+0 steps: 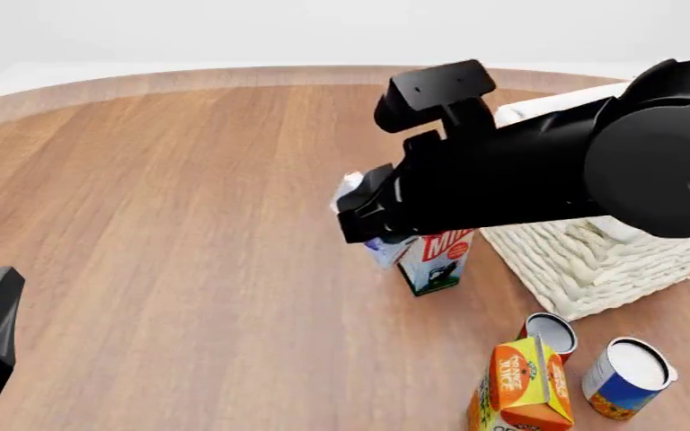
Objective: Pick up the cream cheese box and the butter, and put them in the basket.
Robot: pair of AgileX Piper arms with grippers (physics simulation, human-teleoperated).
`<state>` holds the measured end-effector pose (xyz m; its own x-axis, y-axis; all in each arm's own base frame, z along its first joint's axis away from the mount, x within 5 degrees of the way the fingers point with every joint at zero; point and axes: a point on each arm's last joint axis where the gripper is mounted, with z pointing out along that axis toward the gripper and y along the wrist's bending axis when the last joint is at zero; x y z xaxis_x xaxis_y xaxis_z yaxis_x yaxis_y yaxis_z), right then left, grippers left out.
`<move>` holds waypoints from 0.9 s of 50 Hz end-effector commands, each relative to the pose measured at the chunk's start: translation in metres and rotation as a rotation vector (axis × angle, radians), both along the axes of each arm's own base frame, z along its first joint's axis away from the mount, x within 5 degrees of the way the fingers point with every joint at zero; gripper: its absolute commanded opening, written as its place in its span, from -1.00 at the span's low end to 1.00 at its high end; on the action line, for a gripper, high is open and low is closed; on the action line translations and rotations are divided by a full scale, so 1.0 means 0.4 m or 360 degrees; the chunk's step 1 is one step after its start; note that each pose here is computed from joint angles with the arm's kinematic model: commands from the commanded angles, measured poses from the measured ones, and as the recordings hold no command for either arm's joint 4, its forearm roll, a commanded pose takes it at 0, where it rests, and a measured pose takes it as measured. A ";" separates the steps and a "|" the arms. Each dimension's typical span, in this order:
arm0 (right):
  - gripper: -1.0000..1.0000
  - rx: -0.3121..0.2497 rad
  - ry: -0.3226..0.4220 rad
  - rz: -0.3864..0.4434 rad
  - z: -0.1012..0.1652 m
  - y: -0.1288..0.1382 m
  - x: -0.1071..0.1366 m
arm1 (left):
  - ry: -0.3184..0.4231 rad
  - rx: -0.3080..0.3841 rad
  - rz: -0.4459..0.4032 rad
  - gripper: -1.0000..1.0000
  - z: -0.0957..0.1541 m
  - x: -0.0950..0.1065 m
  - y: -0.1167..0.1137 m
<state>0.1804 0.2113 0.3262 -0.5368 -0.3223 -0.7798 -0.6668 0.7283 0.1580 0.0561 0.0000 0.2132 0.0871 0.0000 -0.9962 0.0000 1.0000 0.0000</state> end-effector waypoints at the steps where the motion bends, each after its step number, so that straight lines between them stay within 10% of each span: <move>1: -1.00 0.0074 -0.0110 -0.0063 0.074 -0.058 -0.003 | 0.0000 0.0000 0.0000 1.00 0.000 0.000 0.000; 45: -1.00 0.0180 -0.0484 -0.0455 0.286 -0.311 -0.069 | 0.0000 0.0000 0.0000 1.00 0.000 0.000 0.000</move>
